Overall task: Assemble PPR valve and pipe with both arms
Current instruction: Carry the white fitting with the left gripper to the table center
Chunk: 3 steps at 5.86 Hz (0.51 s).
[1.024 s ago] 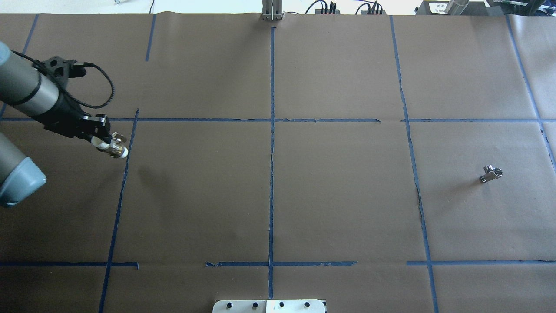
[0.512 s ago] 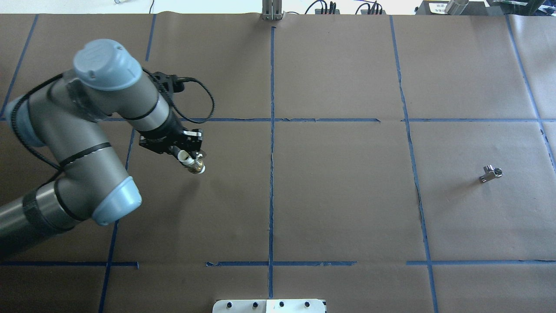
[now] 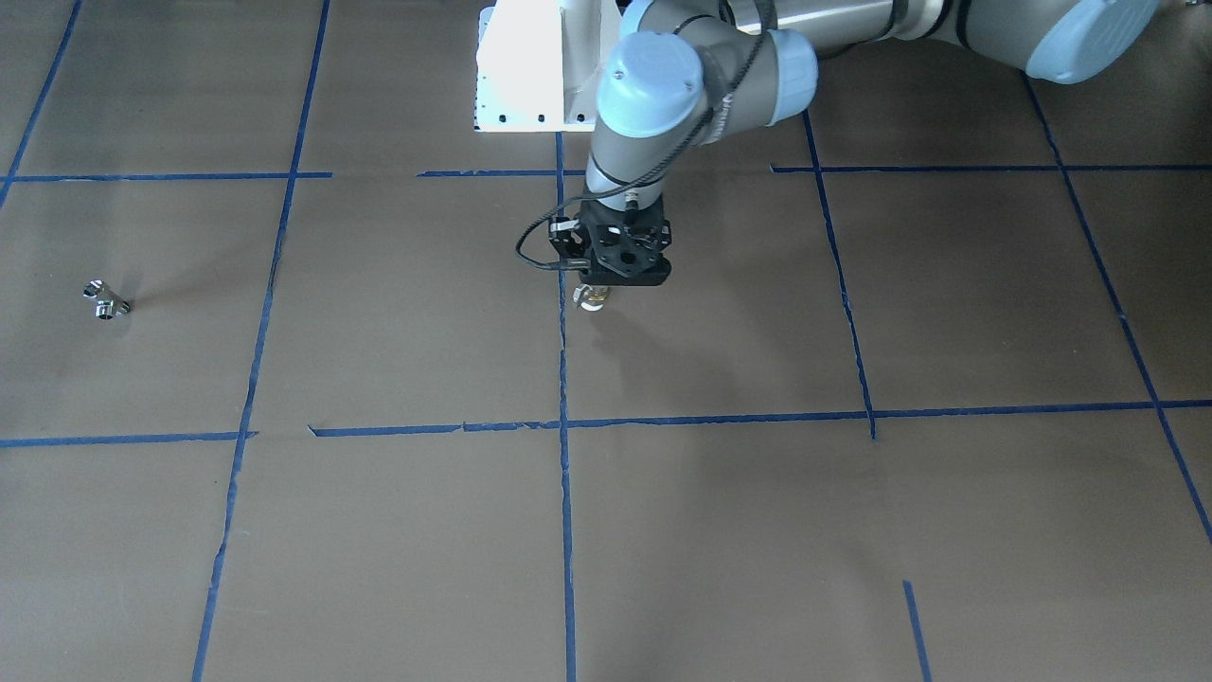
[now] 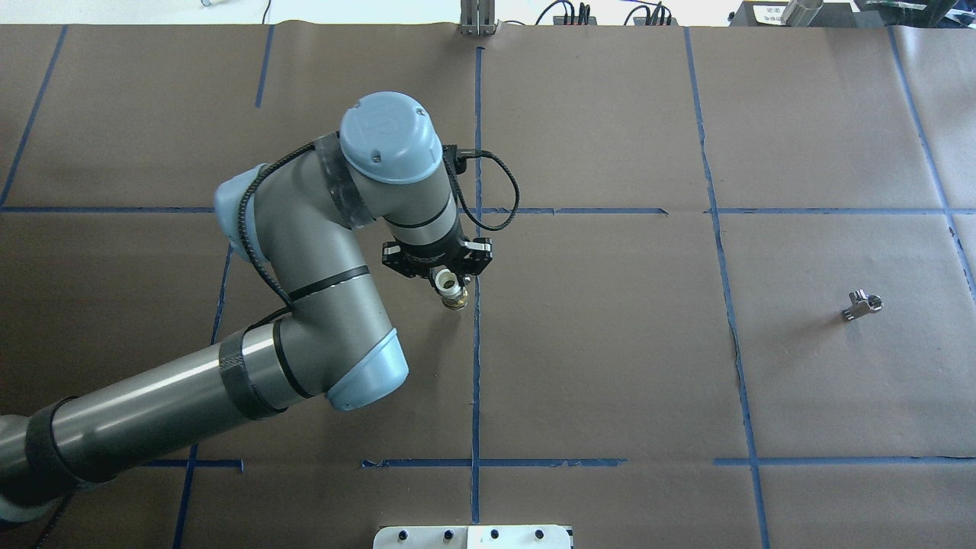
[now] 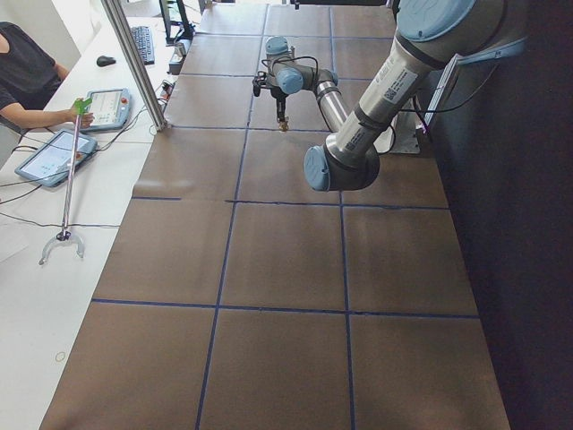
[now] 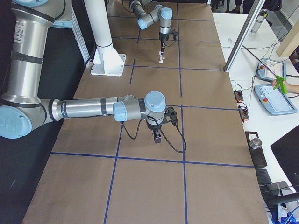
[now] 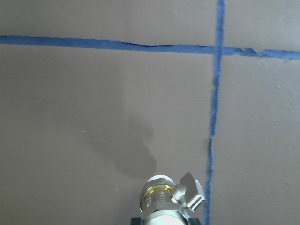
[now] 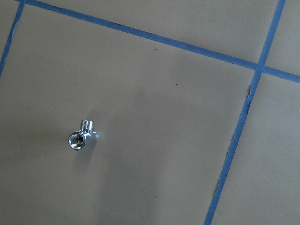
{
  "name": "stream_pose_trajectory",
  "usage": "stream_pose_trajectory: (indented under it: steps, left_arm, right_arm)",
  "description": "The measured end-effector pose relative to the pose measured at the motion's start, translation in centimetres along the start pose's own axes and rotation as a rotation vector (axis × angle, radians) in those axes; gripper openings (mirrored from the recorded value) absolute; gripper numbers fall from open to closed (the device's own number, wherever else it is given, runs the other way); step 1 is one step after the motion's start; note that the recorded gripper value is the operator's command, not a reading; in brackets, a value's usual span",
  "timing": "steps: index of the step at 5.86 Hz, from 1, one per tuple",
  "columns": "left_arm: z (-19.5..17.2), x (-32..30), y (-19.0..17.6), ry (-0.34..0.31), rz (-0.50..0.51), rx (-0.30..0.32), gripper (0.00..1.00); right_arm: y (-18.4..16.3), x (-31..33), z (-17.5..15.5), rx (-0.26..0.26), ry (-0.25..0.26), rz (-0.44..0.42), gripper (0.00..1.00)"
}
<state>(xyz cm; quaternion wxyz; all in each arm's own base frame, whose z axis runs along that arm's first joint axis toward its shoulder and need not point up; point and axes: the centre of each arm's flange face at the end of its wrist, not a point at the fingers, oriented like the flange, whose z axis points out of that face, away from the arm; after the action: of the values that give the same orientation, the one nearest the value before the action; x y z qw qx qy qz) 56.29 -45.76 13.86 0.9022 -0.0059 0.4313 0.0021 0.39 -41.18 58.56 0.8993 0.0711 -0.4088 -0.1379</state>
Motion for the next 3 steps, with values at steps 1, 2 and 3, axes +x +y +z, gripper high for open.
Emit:
stream_pose_trajectory:
  steps: [1, 2, 3]
  left_arm:
    - [0.59, 2.13, -0.22, -0.012, 0.004, 0.006, 0.0]
    - [0.94, 2.93, -0.45, -0.02, 0.003, 0.007, 0.0]
    - [1.22, 3.11, -0.5, -0.025, 0.003, 0.005, 0.0]
  right_arm:
    - [0.04, 0.04, 0.01, -0.001, 0.003, 0.0, 1.0]
    - [0.08, 0.08, 0.05, -0.002, 0.004, 0.002, 1.0]
    - [0.1, 0.1, 0.07, -0.003, 0.003, 0.004, 1.0]
